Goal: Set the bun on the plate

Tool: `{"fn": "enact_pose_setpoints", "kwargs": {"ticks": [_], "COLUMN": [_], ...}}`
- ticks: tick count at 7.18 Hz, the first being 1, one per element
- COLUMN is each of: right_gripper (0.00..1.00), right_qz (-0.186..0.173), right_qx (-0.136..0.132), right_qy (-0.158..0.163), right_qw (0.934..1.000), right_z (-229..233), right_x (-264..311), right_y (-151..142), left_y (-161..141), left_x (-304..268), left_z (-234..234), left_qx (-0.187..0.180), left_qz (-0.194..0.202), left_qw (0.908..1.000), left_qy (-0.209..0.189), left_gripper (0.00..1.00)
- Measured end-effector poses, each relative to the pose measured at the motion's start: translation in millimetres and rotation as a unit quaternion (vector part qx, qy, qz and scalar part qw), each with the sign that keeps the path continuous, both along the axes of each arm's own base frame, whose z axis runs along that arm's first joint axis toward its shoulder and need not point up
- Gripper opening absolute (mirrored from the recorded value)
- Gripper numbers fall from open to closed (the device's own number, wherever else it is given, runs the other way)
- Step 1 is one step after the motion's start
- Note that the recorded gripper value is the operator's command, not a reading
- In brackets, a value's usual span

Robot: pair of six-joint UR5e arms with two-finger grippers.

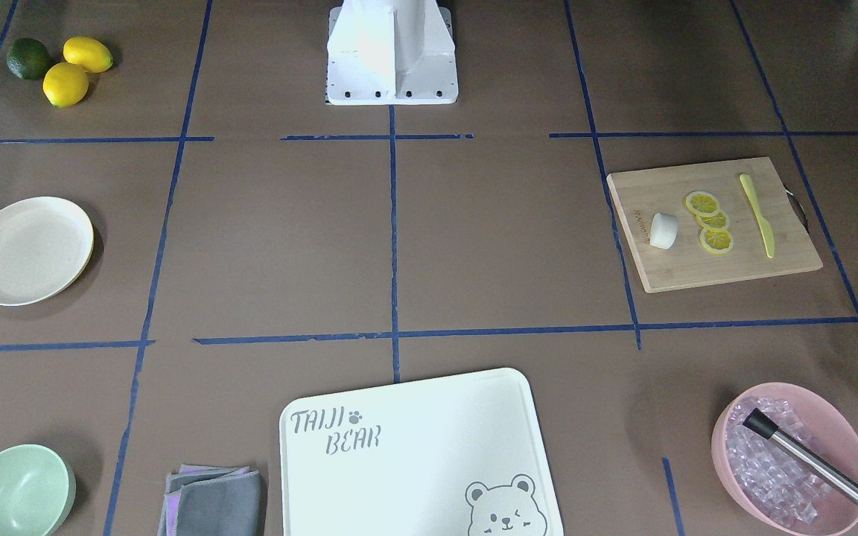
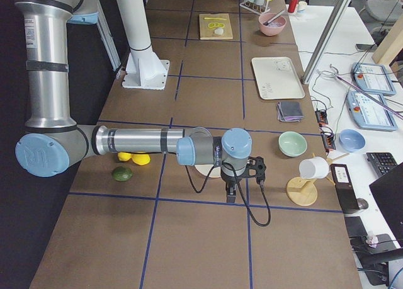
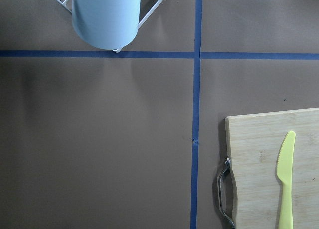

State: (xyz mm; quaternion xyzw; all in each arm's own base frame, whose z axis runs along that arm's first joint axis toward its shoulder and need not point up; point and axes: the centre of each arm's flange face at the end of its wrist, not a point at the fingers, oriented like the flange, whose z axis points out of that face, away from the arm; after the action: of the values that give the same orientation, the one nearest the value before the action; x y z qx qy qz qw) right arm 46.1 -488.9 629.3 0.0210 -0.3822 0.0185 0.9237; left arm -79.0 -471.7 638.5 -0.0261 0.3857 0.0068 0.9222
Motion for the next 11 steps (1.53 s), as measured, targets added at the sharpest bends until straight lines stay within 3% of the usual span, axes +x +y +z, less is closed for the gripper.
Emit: {"fn": "enact_pose_setpoints", "kwargs": {"ticks": [3,6,11], "right_gripper": [1.00,1.00,1.00], "right_qz": [0.037,0.028,-0.005], "right_qx": [0.002,0.003,-0.026], "right_qy": [-0.013,-0.010,0.012], "right_qw": [0.9992,0.9995,0.9996], "right_z": [-3.3,4.6,33.0], "right_x": [-63.5,-121.5,-171.4], "right_y": [14.5,36.7,65.3], "left_y": [-0.3,-0.6,-2.1], "left_x": [0.0,0.0,-0.1], "left_z": [-2.1,-3.3,-5.4], "left_qx": [0.002,0.003,0.006], "left_qz": [0.000,0.000,0.000], "left_qw": [1.0000,1.0000,1.0000], "left_qy": [0.000,0.000,0.000], "left_gripper": [1.00,1.00,1.00]}}
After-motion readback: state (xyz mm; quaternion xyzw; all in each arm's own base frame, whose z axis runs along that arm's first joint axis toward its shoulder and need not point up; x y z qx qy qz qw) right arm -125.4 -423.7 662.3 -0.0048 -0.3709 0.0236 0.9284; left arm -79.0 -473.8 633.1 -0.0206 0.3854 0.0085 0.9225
